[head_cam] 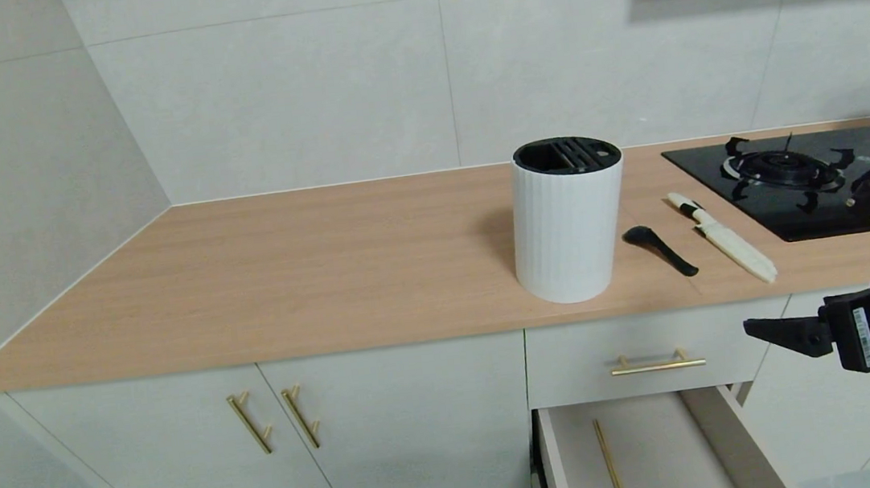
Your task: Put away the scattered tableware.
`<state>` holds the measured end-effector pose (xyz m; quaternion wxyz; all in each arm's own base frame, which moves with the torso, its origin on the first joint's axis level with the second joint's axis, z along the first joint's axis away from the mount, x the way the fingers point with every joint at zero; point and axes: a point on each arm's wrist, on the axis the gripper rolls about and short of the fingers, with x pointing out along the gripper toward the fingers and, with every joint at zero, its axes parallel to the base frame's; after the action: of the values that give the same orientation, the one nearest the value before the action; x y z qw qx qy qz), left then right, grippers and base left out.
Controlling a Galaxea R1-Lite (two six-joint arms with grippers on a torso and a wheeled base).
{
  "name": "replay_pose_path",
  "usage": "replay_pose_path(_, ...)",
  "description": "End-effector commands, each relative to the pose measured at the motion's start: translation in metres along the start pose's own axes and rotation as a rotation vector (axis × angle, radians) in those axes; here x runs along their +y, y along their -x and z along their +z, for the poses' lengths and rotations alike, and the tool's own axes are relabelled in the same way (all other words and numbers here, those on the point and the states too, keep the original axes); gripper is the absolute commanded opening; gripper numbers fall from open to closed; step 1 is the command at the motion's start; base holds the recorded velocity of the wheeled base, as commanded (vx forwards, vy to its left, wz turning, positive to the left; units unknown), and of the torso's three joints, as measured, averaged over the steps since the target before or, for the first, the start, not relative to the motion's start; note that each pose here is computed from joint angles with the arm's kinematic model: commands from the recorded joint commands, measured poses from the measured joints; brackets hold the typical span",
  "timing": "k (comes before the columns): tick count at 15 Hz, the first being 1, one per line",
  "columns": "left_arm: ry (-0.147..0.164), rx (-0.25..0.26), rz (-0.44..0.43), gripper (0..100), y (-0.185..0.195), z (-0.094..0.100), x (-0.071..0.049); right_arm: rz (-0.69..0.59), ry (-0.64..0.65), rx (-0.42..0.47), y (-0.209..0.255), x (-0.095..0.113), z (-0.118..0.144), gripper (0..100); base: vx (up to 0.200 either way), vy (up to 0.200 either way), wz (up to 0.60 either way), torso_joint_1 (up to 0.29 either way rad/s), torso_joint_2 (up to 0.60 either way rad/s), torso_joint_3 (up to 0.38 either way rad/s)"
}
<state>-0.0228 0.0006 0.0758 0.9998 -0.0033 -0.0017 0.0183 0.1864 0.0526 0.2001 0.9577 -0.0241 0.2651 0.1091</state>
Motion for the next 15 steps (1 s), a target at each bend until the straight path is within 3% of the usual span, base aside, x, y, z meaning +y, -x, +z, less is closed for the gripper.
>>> replay_pose_path(1,0.001,0.000,0.000,100,0.000,0.000,0.000,-0.004,0.002,-0.003,-0.016,0.001,0.004,100,0.000,0.000,0.00,0.000,0.00,0.000)
replay_pose_path(5,0.001,0.000,0.000,100,0.000,0.000,0.000,-0.042,-0.026,-0.092,-0.074,-0.014,0.058,100,0.000,0.000,0.00,0.000,0.00,0.000)
replay_pose_path(10,0.000,0.000,0.002,100,0.000,0.000,0.000,0.001,0.024,-0.096,-0.120,-0.043,0.078,100,0.000,0.000,0.00,0.000,0.00,0.000)
replay_pose_path(15,0.001,0.000,0.000,100,0.000,0.000,0.000,0.053,0.045,-0.010,-0.168,-0.064,0.061,100,0.000,0.000,0.00,0.000,0.00,0.000)
